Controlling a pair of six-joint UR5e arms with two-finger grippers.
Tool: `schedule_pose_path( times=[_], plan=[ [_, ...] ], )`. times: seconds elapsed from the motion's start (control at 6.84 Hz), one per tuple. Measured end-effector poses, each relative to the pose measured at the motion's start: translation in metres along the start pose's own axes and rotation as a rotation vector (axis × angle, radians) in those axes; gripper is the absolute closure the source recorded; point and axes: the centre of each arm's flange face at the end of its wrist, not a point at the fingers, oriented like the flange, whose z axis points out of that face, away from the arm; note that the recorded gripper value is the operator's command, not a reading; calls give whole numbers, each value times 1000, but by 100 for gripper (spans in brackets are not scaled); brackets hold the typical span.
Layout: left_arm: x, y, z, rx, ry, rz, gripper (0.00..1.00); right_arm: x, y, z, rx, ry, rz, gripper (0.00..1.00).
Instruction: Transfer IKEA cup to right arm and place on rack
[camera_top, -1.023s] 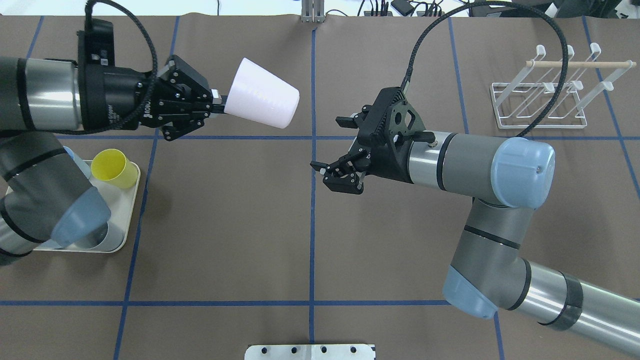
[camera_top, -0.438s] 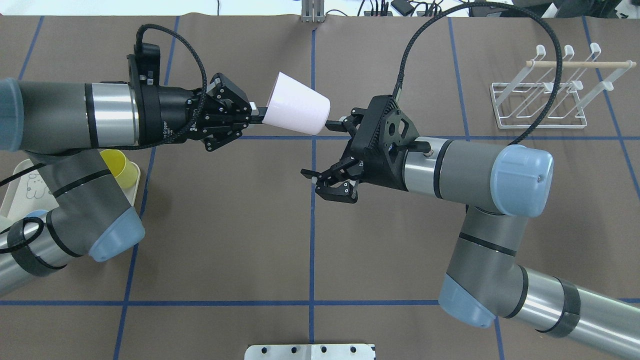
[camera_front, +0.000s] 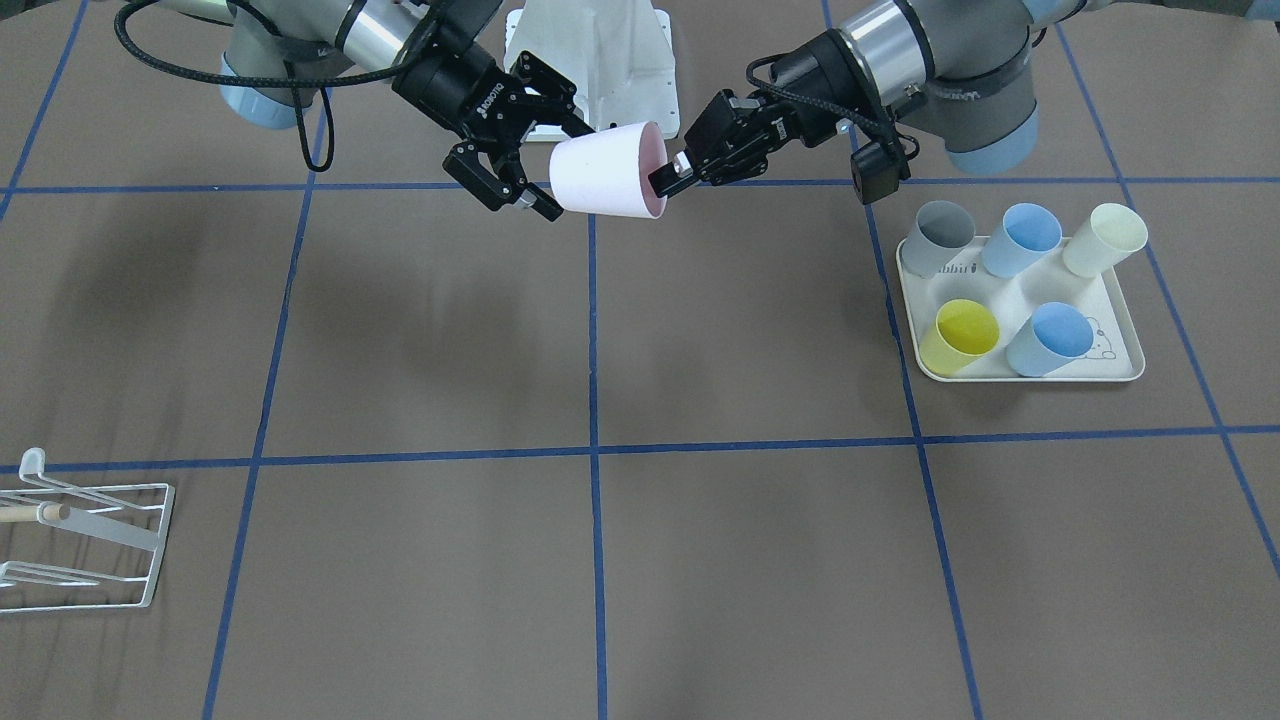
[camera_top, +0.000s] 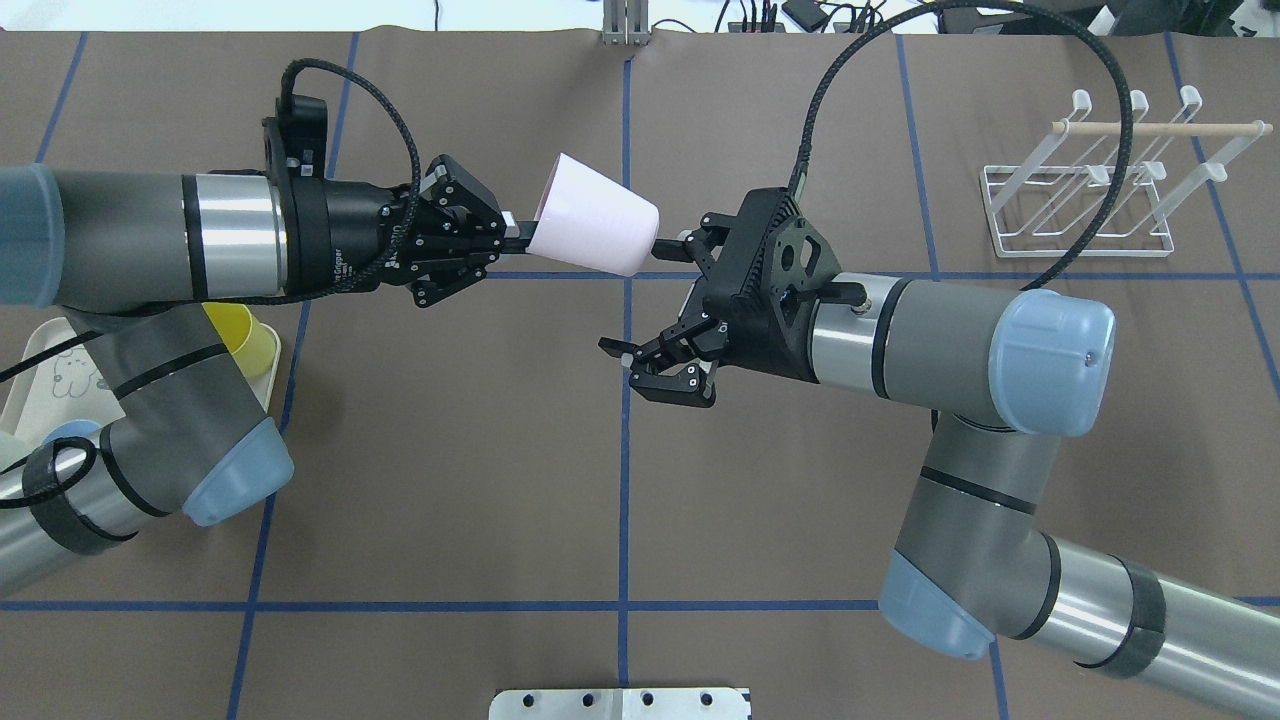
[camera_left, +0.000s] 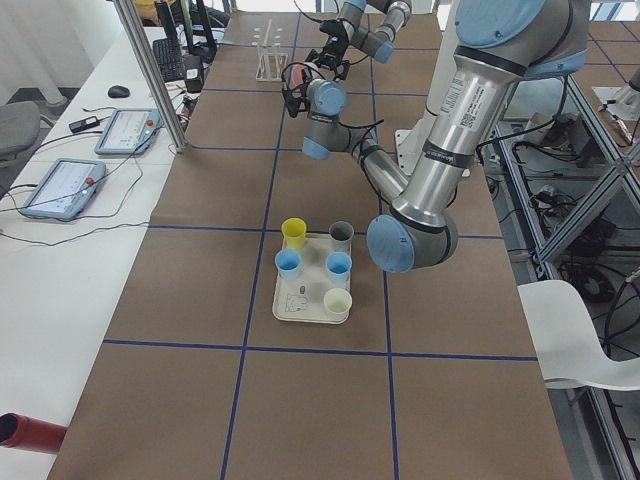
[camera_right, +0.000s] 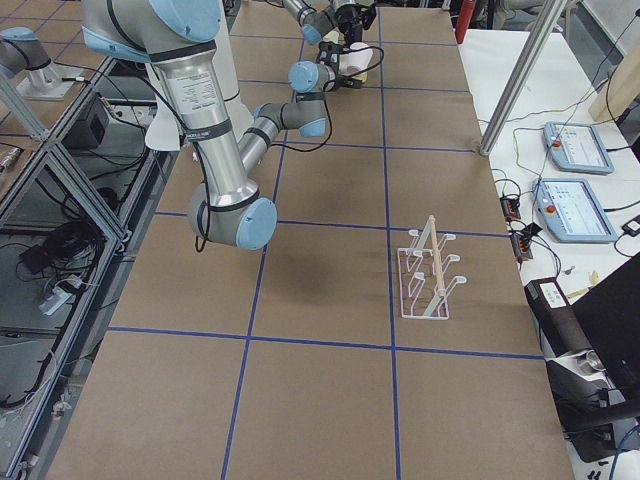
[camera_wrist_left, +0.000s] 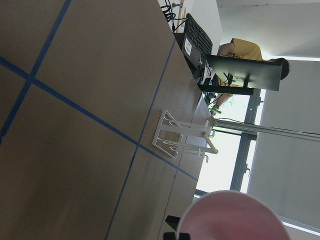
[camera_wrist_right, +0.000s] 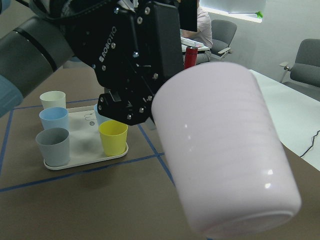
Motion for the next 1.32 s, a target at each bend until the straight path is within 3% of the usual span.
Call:
schedule_pose_path(
  times=[1.32],
  plan=[
    [-11,22,6,-47,-8,69,100,0,1,1,0,9,-7,2]
  ],
)
